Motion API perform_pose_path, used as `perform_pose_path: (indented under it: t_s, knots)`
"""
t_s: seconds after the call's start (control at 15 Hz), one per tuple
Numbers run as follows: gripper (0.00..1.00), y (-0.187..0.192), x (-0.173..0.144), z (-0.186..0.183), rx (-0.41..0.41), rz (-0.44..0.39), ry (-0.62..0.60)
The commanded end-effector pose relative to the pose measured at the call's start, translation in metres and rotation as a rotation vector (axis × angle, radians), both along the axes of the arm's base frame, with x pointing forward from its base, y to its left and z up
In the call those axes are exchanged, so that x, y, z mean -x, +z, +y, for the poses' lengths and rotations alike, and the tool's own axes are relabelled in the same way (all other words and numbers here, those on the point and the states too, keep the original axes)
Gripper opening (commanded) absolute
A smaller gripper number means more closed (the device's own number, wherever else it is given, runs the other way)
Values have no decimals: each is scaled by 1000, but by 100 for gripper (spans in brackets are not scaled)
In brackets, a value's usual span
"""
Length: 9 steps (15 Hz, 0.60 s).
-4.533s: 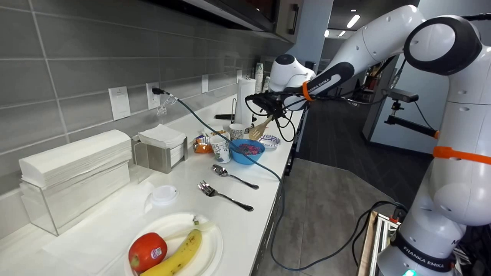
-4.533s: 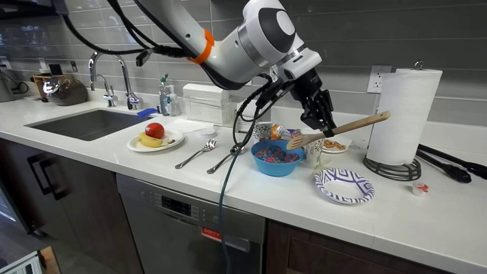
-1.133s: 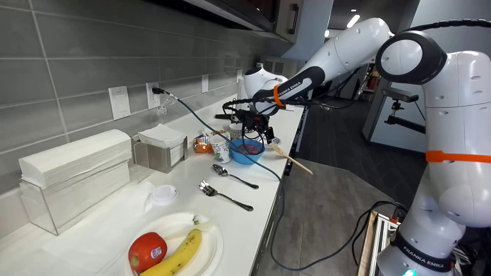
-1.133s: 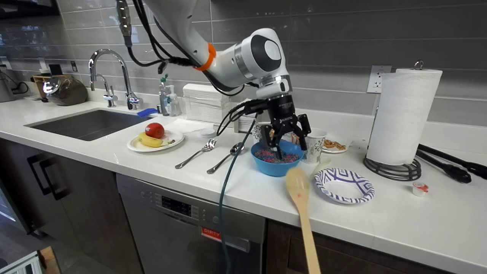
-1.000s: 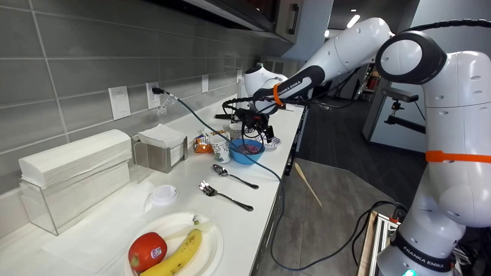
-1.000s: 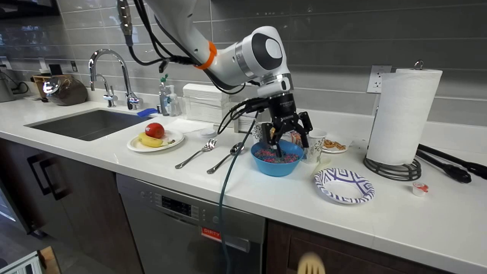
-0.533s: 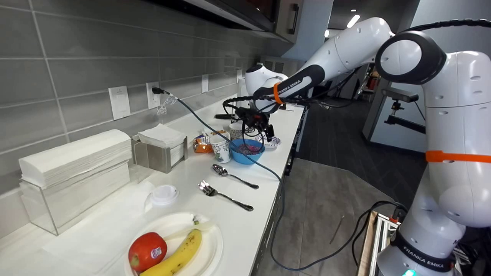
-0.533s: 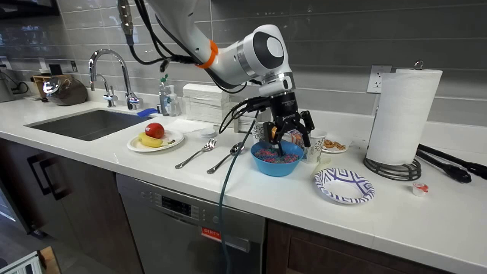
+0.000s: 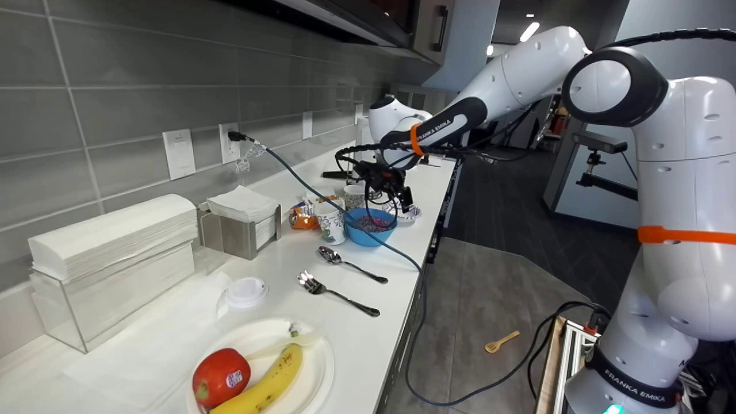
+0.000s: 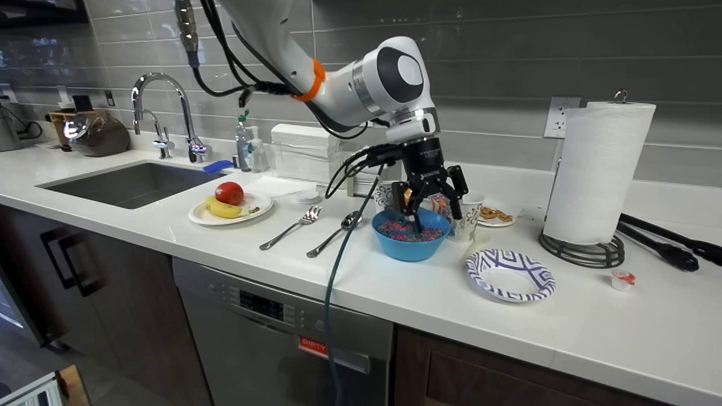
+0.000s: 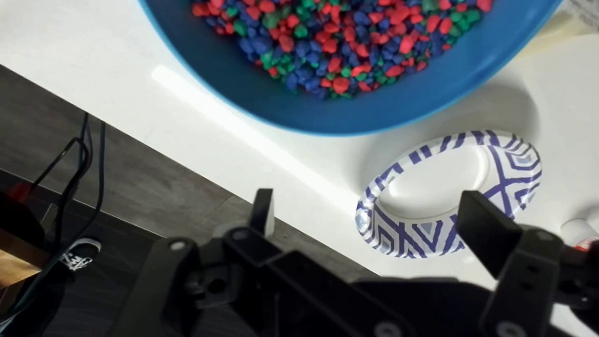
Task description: Pick up the cooking stick and scoop some of the contents in the bowl and pour them in the cup
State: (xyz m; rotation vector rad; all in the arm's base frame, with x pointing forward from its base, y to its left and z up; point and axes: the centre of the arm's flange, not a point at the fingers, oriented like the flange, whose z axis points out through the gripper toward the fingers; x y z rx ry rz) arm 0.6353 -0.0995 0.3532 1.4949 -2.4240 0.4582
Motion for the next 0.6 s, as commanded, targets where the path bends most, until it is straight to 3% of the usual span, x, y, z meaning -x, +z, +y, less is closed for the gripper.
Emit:
perform_pose_path:
  t_s: [0.0,0.2,0.33,0.4,0.53]
  knots:
    - [100,41,5,-32,-144,90,-18]
    - [100,90,22,-96,-193,234,-145]
    - [100,120,40,-145,-236,232,-263]
    - [100,93,47,-109,-176,226,-189]
    - [100,119,59,-142,-207,217,-241]
